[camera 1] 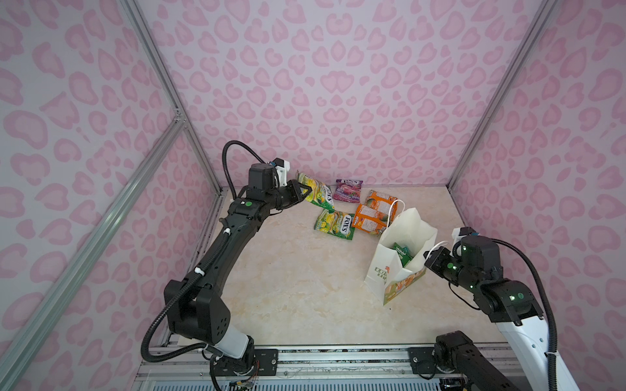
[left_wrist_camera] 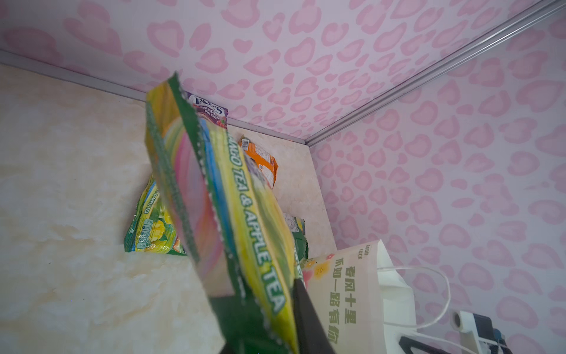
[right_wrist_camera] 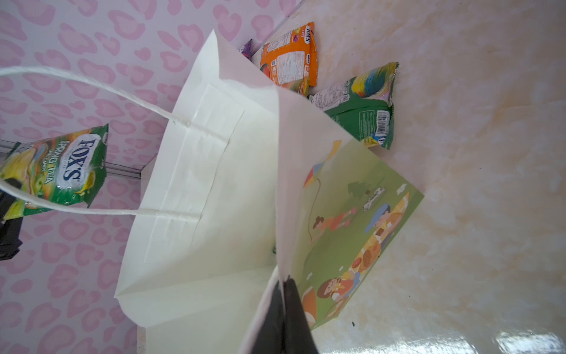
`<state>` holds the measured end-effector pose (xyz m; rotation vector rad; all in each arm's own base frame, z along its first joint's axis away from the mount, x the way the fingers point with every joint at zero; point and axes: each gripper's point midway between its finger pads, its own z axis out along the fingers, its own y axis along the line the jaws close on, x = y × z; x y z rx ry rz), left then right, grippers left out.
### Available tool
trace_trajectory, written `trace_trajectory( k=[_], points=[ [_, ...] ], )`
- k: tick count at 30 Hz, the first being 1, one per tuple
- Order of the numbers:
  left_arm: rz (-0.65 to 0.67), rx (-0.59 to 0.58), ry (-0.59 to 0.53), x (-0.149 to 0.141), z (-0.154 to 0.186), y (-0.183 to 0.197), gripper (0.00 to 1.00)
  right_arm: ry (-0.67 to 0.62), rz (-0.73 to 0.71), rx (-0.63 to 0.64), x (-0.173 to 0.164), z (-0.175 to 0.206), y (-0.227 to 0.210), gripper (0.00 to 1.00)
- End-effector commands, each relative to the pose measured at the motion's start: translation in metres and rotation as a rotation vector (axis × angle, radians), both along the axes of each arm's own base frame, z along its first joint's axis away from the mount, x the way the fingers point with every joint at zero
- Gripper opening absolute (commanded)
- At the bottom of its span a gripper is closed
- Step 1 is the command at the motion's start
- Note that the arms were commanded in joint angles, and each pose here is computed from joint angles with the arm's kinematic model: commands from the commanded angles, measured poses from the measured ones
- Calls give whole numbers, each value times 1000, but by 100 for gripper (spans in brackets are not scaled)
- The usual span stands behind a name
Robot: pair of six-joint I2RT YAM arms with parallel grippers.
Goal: Place the snacks into the paper bag
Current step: Pick up the snack from the top-center of the table, then place the snack in the paper bag.
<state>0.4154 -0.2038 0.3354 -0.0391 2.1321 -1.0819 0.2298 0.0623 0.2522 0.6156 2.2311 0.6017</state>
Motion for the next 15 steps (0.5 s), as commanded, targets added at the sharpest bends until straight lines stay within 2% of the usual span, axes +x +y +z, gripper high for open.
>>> trace_trajectory(
  k=[1,7,15],
  points=[
    [-10,93,-15,-22,1,10,14,1,3,-30,-1,-1,-3,0],
    [-50,106,-93,-49,43,2,14,13,-10,-31,-1,-5,-5,0],
    [-134,36,-284,-74,137,-54,15,2,11,-20,5,-4,0,0]
  ],
)
